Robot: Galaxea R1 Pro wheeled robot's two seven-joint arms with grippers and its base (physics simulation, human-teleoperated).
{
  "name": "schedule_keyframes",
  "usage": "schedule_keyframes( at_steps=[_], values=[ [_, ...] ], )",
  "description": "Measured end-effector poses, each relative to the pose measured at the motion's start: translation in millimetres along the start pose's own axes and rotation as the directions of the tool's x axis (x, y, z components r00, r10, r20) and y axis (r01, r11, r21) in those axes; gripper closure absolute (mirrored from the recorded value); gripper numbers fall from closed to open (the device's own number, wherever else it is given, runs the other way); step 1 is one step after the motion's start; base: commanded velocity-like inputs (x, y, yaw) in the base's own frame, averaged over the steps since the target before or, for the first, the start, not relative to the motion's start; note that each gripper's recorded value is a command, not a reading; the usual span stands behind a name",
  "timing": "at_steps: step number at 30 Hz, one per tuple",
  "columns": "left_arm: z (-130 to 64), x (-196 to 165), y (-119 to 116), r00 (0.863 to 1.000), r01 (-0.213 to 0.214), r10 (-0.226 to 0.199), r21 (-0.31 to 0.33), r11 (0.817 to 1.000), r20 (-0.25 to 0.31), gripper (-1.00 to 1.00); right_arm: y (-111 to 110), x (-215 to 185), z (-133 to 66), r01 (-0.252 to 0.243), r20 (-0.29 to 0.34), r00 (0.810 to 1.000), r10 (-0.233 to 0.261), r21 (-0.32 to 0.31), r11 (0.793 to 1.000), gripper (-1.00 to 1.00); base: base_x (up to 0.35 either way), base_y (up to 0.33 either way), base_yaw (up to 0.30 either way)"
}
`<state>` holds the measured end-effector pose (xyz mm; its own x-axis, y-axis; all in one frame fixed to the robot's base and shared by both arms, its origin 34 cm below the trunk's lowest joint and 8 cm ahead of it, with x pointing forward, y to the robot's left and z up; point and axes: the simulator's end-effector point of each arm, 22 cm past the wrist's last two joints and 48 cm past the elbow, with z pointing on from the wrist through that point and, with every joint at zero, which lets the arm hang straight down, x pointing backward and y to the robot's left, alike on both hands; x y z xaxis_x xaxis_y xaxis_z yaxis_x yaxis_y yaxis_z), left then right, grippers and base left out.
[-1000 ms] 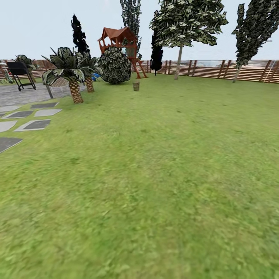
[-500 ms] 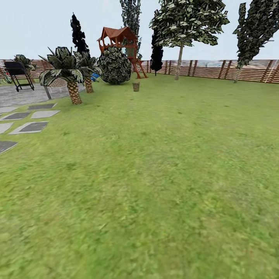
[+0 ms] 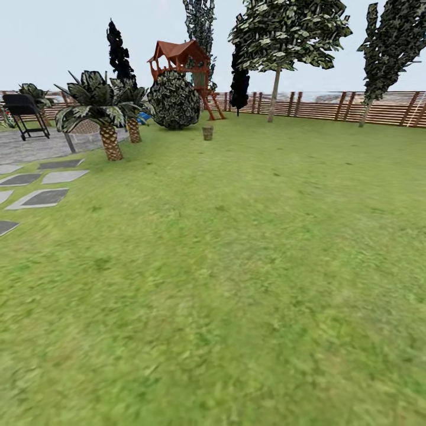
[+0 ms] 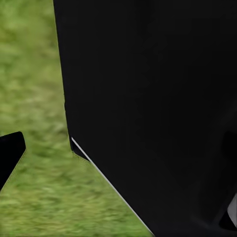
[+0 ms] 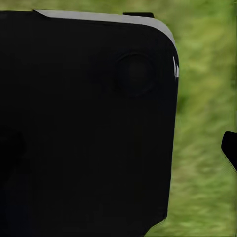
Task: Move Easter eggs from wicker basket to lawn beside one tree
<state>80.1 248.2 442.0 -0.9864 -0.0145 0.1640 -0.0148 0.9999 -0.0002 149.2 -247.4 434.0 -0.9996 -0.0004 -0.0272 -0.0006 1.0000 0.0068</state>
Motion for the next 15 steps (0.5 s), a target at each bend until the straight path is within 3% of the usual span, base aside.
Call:
schedule_keyframes(
  at_steps=[15],
  values=[
    [0.0, -0.3, 1.0, 1.000, 0.001, -0.001, -0.001, 1.000, 0.001, -1.00, -1.0, 3.4, -0.3, 0.014, -0.008, 1.000, -0.014, -0.004, 1.000, -1.00, 0.340, 0.000, 0.000]
  ],
)
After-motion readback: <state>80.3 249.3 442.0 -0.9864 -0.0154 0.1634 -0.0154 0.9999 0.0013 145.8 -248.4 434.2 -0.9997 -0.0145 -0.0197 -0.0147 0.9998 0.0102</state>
